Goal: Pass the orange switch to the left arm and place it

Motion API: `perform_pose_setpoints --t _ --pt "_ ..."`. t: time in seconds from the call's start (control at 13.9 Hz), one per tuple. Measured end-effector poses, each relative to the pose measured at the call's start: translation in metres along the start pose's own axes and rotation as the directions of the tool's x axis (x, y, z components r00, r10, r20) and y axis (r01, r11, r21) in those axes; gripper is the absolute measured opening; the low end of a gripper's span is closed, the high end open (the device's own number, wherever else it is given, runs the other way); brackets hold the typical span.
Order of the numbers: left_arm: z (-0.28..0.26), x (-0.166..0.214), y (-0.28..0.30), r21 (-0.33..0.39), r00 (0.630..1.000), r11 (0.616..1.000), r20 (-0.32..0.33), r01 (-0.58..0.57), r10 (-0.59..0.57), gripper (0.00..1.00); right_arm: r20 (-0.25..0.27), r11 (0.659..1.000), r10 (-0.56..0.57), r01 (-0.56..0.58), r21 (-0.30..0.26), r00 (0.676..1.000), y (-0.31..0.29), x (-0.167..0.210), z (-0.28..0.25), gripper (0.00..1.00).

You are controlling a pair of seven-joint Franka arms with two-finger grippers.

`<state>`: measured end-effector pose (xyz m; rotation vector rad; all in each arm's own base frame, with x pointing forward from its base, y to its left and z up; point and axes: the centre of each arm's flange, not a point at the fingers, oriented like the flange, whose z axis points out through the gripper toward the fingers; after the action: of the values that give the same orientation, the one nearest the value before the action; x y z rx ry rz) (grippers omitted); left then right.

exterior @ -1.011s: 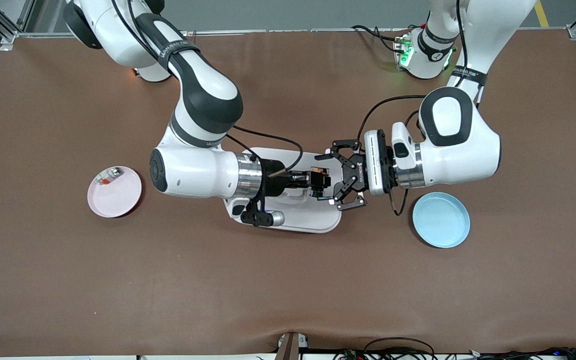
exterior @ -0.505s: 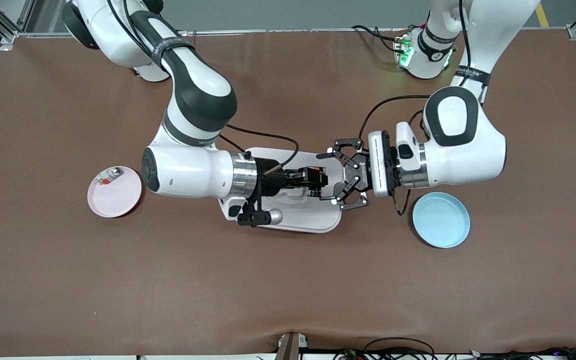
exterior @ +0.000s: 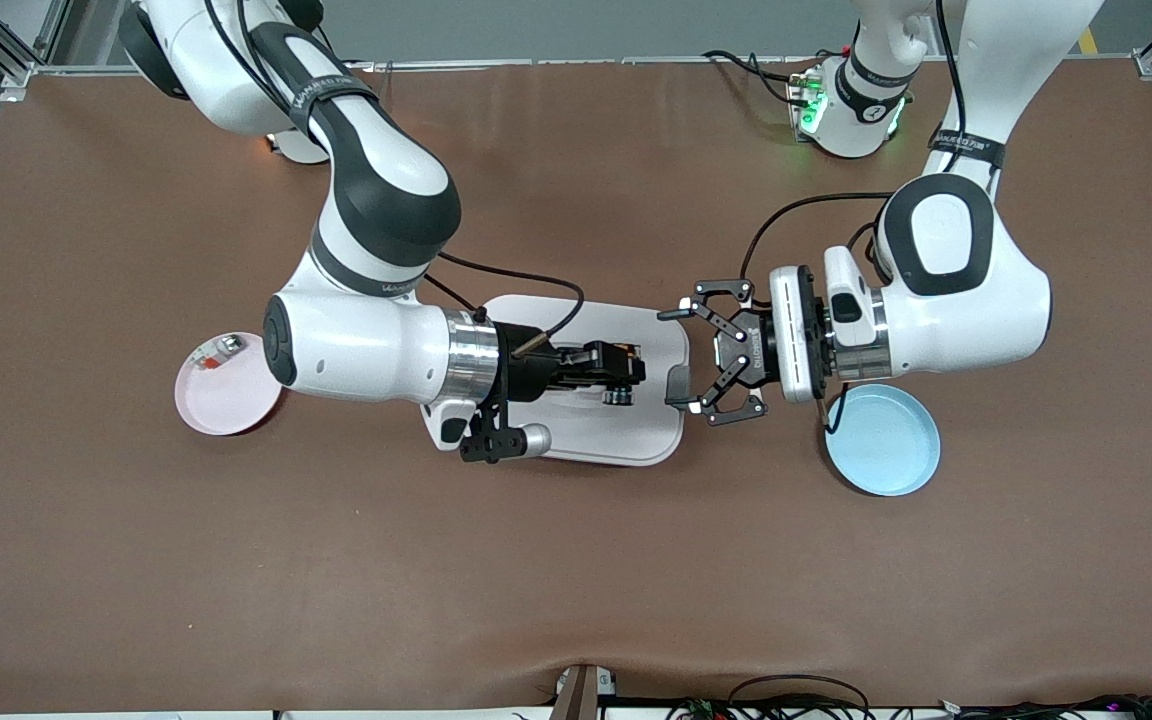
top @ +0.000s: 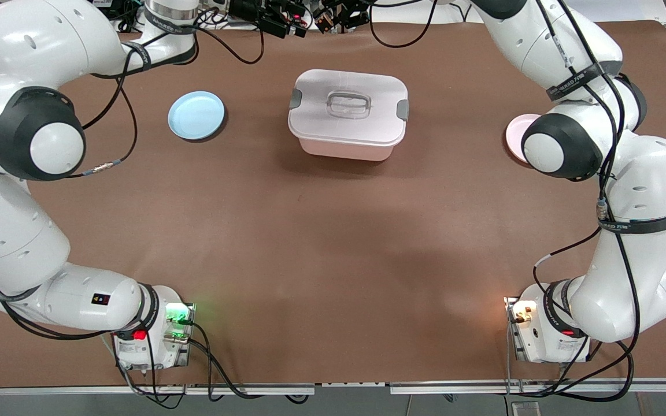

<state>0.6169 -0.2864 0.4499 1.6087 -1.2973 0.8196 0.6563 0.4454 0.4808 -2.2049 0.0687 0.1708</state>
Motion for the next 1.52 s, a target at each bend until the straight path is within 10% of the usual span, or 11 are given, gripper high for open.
perform_pose_setpoints --t 0.51,0.94,1.52 --pt "0.012 0.004 0.006 0.003 1.0 1.0 0.006 -0.006 0.006 1.0 -0.018 0.999 0.04 -0.04 0.013 0.999 -0.009 -0.006 0.009 0.4" --pt "-0.003 0.002 -0.002 0.03 1.0 1.0 0.001 -0.001 0.001 1.0 0.076 0.999 0.036 -0.034 -0.026 0.996 -0.008 -0.015 0.007 0.4" --pt "0.008 0.006 0.004 0.012 1.0 1.0 0.001 -0.009 0.009 1.0 0.031 0.999 0.051 -0.051 0.005 0.998 -0.017 -0.014 0.003 0.4"
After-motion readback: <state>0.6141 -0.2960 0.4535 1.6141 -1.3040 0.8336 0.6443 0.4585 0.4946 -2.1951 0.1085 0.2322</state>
